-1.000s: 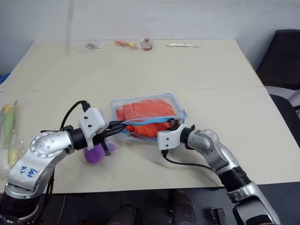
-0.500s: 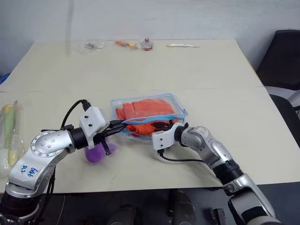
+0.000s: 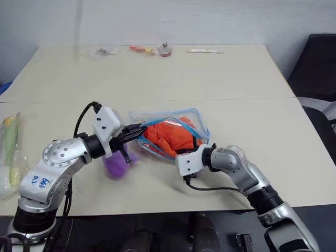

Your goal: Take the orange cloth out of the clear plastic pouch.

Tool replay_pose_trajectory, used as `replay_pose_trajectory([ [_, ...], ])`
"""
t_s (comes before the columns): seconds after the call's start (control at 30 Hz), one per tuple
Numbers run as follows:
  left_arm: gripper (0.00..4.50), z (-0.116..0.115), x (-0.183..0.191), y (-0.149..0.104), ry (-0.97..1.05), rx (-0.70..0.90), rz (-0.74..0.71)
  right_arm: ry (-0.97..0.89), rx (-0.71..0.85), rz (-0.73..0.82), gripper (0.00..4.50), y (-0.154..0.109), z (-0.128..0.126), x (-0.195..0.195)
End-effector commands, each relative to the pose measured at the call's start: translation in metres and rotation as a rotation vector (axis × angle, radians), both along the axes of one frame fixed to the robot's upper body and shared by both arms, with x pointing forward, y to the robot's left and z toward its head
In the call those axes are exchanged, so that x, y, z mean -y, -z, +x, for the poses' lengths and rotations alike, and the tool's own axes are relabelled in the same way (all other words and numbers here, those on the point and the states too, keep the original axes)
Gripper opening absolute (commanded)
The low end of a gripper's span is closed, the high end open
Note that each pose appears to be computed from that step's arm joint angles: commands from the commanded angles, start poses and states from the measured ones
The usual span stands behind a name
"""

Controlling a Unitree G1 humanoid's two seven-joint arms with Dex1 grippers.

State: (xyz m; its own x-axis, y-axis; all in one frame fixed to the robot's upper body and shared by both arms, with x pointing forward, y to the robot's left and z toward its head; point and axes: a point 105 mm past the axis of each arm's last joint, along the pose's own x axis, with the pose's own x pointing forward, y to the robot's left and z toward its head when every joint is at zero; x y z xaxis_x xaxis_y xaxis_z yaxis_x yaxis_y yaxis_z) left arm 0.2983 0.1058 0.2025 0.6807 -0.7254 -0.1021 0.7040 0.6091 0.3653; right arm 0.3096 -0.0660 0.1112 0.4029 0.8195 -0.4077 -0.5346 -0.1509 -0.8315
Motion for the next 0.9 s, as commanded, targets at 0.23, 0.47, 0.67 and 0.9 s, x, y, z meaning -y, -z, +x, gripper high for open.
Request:
replay_pose_trajectory([
  [0.23, 0.0, -0.004, 0.014, -0.008, 0.061, 0.055, 0.018, -0.097, 0.073, -0.134, 0.02, 0.016, -0.007, 0.002],
  [0.47, 0.0, -0.01, 0.026, -0.007, 0.127, 0.049, 0.022, -0.17, 0.111, -0.193, 0.02, 0.023, -0.002, -0.01],
  [0.67, 0.0, -0.004, 0.022, -0.003, 0.101, 0.042, 0.051, -0.248, 0.197, -0.157, 0.02, 0.012, -0.007, -0.018],
  [0.9, 0.0, 0.005, 0.01, 0.019, 0.048, 0.012, 0.135, -0.372, 0.275, -0.018, 0.02, -0.027, -0.032, -0.011],
])
